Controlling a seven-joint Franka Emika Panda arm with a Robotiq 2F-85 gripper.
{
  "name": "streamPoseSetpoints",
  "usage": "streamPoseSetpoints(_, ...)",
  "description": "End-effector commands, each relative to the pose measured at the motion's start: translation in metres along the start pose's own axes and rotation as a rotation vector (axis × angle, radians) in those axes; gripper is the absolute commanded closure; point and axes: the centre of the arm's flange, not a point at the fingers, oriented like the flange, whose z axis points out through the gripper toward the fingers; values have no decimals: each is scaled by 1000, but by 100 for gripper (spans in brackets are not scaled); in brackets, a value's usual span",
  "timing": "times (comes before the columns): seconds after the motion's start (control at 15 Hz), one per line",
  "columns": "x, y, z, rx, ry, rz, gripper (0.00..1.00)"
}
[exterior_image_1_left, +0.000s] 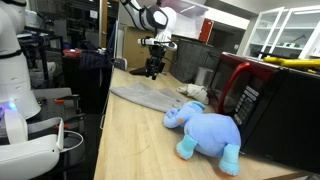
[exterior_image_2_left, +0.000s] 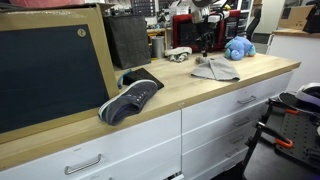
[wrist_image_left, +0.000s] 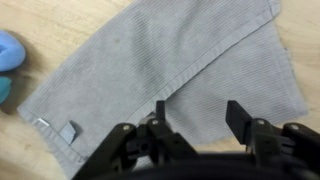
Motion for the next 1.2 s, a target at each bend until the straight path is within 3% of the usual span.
streamPoseSetpoints(0.0,-37,-15,12,55,14,-51,66)
streamPoseSetpoints(0.33,-36,-14,51,112,81,-115,100)
streamPoseSetpoints(0.67,-30,-21,73,212,188,-148,100)
streamPoseSetpoints(1.13,-15,-93,80,260,325,-206,100)
